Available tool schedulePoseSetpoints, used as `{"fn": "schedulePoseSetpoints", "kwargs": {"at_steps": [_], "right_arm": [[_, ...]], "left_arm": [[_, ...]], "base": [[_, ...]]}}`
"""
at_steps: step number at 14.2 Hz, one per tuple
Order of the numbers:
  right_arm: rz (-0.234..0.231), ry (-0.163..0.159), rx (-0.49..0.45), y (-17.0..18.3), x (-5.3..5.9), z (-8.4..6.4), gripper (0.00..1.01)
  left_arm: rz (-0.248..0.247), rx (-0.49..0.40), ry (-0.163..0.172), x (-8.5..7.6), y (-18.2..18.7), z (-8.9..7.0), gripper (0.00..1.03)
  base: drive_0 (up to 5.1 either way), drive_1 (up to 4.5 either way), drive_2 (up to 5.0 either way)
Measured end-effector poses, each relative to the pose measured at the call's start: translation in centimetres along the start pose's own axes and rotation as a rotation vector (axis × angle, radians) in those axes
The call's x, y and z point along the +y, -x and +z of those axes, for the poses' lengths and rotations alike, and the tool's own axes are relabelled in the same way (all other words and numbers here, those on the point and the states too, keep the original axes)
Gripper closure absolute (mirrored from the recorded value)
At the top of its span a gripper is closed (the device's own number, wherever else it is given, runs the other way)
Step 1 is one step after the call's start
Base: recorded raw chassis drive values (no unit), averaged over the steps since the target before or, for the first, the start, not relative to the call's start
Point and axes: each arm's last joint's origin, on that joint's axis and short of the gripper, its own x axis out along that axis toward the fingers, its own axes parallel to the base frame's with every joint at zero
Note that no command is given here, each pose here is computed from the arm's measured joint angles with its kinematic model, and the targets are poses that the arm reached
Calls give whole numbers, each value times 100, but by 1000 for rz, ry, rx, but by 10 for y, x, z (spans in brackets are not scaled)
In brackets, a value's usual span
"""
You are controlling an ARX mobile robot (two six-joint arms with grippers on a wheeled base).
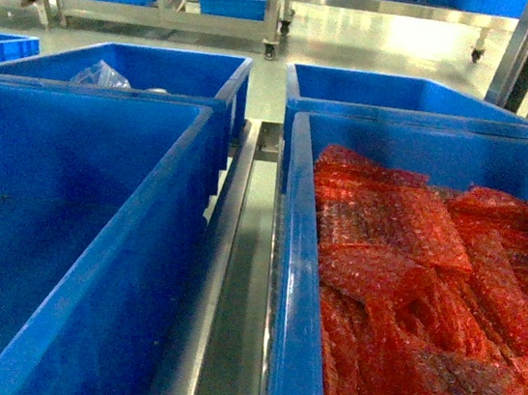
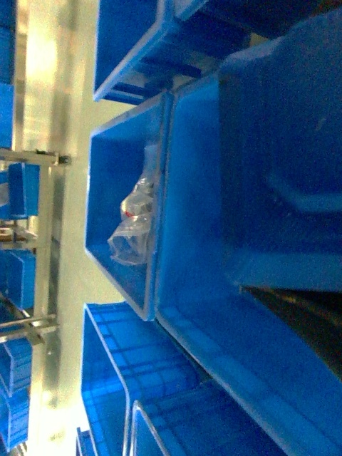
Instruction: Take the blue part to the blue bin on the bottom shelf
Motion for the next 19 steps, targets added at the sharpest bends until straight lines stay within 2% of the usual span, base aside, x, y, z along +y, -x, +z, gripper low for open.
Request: {"fn": "schedulePoseSetpoints", "kwargs": {"at_steps": [1, 4, 6, 7, 8, 10, 13, 14, 16, 17, 19], "right_arm": [[0, 0, 0, 0, 0, 0, 3], [0, 0, 0, 0, 0, 0, 3], [0, 0, 0, 0, 0, 0, 3], [0, 0, 0, 0, 0, 0, 3], [0, 0, 0, 0, 0, 0, 3], [0, 0, 0, 0, 0, 0, 3], [0, 0, 0, 0, 0, 0, 3], [0, 0, 0, 0, 0, 0, 3], [0, 0, 0, 0, 0, 0, 3], [-1, 0, 1, 0, 0, 0, 3], [0, 0, 0, 0, 0, 0, 3]], "left_arm": [[3, 27, -16, -1, -2, -5, 38], [3, 14, -8, 0, -1, -3, 3], [-6, 2, -4, 0, -1, -2, 6], [-104, -84, 18, 8, 1, -4, 17], [-162, -109, 10, 18, 8, -13, 30], [-188, -92, -4, 33, 19, -31, 56], [-192, -97, -2, 47, 33, -44, 94], [-189, -93, -4, 51, 37, -49, 101], [-211, -93, -5, 60, 44, -54, 101], [-181, -93, -4, 68, 46, -57, 101], [-197, -96, -5, 68, 52, -61, 101]], "base": [[0, 0, 0], [0, 0, 0], [0, 0, 0], [0, 0, 0], [0, 0, 0], [0, 0, 0], [0, 0, 0], [0, 0, 0], [0, 0, 0], [0, 0, 0], [0, 0, 0]]}}
